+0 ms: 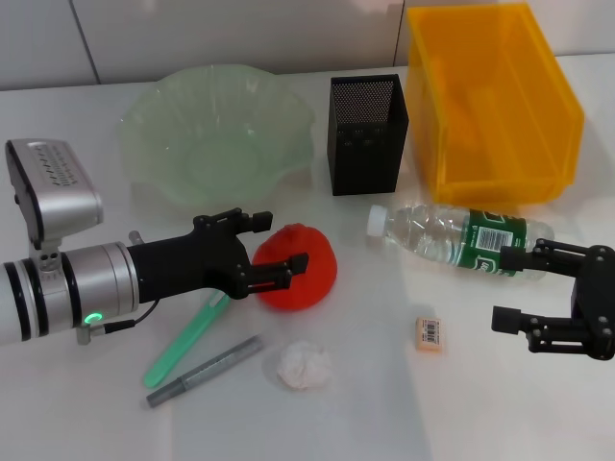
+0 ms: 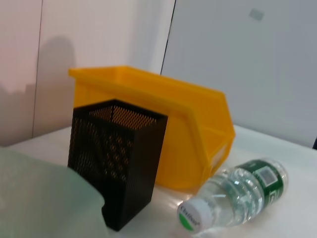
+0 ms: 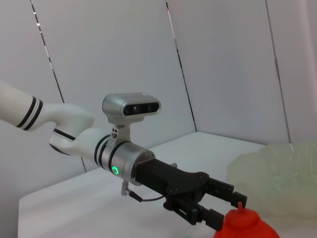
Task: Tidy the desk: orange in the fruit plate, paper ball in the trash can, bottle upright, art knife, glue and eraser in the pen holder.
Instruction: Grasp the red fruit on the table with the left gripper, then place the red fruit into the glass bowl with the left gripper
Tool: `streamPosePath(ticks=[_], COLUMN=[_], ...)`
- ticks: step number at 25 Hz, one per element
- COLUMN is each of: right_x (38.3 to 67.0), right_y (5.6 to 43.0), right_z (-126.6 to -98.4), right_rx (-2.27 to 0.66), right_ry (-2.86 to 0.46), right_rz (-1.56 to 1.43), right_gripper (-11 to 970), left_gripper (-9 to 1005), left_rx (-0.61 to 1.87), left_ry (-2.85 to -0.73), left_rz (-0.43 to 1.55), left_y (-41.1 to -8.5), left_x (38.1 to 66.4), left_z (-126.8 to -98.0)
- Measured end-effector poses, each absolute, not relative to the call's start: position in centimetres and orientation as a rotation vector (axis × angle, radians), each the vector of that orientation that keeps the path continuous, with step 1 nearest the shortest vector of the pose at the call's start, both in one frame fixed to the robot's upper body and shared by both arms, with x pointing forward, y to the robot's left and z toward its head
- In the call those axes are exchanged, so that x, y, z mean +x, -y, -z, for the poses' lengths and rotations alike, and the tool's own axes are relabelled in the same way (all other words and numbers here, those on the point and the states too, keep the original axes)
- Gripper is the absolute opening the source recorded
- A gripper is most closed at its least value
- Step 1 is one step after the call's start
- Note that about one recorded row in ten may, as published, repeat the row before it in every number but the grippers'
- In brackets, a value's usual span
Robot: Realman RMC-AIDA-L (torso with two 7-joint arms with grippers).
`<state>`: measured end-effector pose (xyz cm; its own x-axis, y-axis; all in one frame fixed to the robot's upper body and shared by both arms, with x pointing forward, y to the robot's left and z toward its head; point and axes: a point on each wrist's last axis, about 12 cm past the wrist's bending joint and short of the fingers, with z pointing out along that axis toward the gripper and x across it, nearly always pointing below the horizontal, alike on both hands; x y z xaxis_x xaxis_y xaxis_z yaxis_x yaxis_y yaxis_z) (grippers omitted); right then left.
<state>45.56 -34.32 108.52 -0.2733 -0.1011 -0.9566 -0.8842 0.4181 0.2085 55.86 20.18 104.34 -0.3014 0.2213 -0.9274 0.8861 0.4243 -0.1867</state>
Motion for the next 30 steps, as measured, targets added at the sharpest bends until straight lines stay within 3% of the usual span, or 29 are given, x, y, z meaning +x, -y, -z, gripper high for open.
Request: streamPosePath(ticks=[16, 22, 27, 30], right_x=[45.4, 45.4, 45.4, 45.5], right_y=[34.4, 34.4, 34.4, 34.4], right_z=[-108.4, -108.3, -108.3, -108.3], right_rx=[-0.862, -0.861, -0.861, -0.860], right_ry=[-1.683, -1.683, -1.684, -1.685], right_rz=[-0.978, -0.977, -0.976, -0.974], right_gripper=[797, 797, 797, 796], left_gripper=[779, 540, 267, 185], left_rx=[0.893, 0.915, 0.918, 0.914], left_ry=[-1.840, -1.847, -1.797, -1.721], left_rz=[0.888, 0.890, 0.941, 0.994], left_y=[-19.6, -19.4, -19.3, -19.6], left_x=[56.1, 55.9, 55.8, 55.7], left_z=[-103.4, -103.2, -103.9, -105.0])
